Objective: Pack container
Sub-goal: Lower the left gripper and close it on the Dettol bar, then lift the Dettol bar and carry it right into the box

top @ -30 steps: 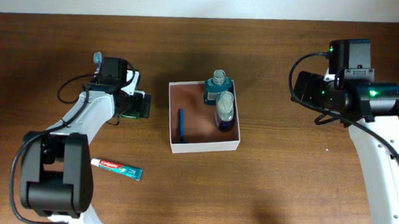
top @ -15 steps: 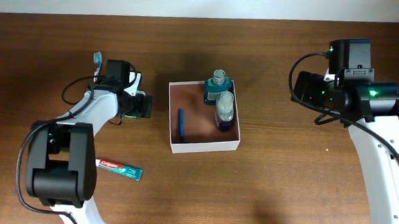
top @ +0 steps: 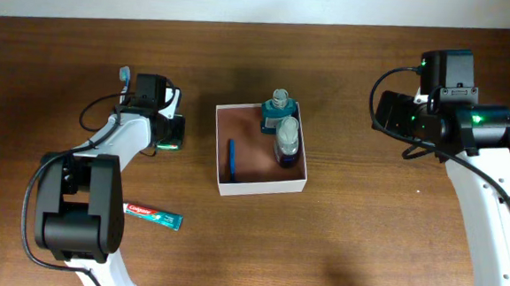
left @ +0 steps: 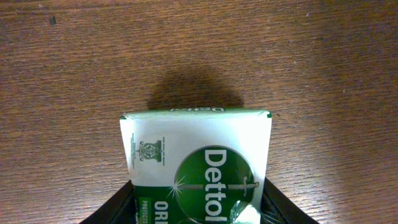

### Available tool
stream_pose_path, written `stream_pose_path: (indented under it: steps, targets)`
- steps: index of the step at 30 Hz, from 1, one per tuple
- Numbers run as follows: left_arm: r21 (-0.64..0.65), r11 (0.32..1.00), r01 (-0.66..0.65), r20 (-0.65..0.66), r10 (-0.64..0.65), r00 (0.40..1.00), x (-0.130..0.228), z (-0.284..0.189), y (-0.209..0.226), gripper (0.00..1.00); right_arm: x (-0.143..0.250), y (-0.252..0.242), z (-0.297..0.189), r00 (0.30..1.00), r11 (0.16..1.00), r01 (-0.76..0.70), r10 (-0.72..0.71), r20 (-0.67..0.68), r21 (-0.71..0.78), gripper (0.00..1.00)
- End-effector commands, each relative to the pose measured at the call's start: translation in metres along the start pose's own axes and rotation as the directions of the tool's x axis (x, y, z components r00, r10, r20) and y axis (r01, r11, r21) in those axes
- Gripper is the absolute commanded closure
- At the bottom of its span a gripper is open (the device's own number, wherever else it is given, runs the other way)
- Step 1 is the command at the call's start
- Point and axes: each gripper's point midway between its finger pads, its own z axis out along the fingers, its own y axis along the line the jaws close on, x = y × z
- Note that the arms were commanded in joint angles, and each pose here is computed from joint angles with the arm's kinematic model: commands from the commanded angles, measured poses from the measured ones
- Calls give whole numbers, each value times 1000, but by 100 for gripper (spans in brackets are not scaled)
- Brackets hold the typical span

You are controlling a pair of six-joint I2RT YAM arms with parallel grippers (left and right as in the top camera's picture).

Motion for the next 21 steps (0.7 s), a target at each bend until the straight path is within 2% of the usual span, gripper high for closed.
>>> stream_pose_path:
  steps: [1,5,11,16,21]
  targets:
    - [4,1000,-2,-15,2,1000,2,5,-1,71,0,-3,3,1000,1000,-6,6,-4,13,2]
    - [2,1000,11,31,-11,999,-16,-16,0,75,0,-3,3,1000,1000,-6,6,-4,13,2]
    - [19,995,93,181,-95,979,-55,-84,0,78,0,-3,3,1000,1000,-6,6,-4,13,2]
    - [181,980,77,275,-126,953,-69,-143,-26,78,0,-3,3,1000,1000,-6,6,-4,13,2]
    - [315,944,103,272,-193,943,-66,-176,-48,78,0,-3,3,1000,1000,-6,6,-4,13,2]
